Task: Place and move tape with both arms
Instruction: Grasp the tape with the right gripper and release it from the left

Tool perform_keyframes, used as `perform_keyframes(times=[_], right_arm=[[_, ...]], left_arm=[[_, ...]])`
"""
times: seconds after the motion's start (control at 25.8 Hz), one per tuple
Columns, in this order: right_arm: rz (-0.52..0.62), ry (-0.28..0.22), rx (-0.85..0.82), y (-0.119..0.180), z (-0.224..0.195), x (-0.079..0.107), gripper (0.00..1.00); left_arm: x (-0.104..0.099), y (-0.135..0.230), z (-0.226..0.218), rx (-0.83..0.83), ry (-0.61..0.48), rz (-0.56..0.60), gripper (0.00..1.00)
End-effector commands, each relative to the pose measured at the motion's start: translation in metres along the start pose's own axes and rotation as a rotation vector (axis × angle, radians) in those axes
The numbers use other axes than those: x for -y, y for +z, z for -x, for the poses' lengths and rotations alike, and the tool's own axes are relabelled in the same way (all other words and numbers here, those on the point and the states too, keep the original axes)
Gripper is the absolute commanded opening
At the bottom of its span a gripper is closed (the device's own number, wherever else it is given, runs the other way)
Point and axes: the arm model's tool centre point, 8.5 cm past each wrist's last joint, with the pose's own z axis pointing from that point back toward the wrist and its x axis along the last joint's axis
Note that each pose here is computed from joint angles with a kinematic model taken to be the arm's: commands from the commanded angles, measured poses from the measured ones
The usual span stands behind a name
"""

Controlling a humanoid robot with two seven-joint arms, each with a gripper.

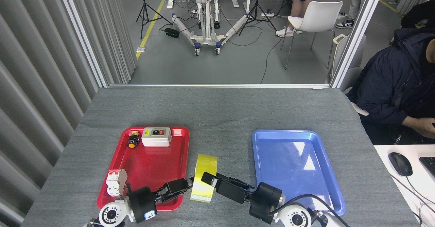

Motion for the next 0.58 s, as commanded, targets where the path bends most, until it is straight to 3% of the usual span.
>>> perform_keyframes(times=[0.0,0.31,0.54], right_arm=[[0.009,0.002,0.022,-0.0077,-0.0056,-0.0021,0.87],[0.015,0.016,0.041,-0.0142,-0.0118,0.0049,0.69],[0.013,0.015,0.029,-0.0132,-0.0094,0.005,0.66]], left_arm=[[-0.0005,0.0003,-0.0002,0.001,-0.002,-0.001,0.1],[-0.0014,0.0004,-0.0004,0.001,-0.003,-0.002,0.1],[-0.0016,0.0014,-0.0001,0.0,-0.003,-0.005,0.1]])
